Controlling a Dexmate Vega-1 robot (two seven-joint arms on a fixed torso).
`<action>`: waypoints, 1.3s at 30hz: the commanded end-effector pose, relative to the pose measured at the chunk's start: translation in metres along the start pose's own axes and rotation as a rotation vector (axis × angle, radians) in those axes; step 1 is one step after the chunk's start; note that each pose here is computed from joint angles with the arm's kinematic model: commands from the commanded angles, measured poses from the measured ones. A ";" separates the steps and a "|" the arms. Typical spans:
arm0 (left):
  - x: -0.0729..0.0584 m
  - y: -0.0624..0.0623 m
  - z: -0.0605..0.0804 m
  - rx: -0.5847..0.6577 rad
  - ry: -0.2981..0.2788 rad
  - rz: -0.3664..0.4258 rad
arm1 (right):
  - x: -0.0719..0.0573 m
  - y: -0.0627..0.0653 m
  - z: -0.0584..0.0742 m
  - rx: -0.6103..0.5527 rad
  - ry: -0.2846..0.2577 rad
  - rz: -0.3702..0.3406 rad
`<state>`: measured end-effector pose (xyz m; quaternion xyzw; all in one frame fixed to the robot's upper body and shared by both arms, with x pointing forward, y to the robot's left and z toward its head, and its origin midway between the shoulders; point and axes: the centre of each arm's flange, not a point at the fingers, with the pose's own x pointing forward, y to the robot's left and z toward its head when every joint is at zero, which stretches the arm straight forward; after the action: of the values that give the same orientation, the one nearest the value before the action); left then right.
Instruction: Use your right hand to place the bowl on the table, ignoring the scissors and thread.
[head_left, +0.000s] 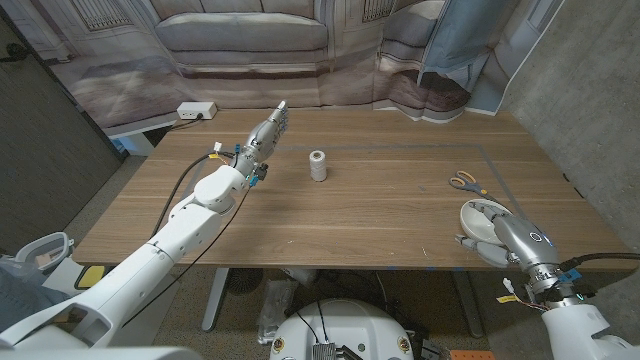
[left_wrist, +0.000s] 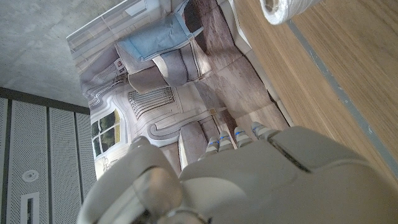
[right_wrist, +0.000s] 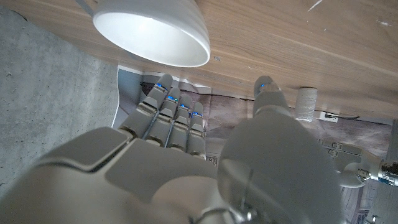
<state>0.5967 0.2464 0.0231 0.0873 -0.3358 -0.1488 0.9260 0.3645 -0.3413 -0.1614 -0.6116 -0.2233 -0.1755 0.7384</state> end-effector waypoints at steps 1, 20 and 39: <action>-0.004 0.002 -0.001 -0.003 -0.005 0.018 | 0.006 0.001 0.000 -0.024 0.022 0.013; -0.001 0.000 -0.006 -0.014 0.007 0.017 | 0.008 0.004 -0.003 -0.097 0.096 0.073; 0.004 0.001 -0.006 -0.013 0.015 0.018 | 0.015 0.012 -0.003 -0.136 0.128 0.079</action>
<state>0.6020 0.2466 0.0202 0.0804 -0.3309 -0.1431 0.9293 0.3792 -0.3417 -0.1619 -0.6490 -0.1499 -0.1950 0.7199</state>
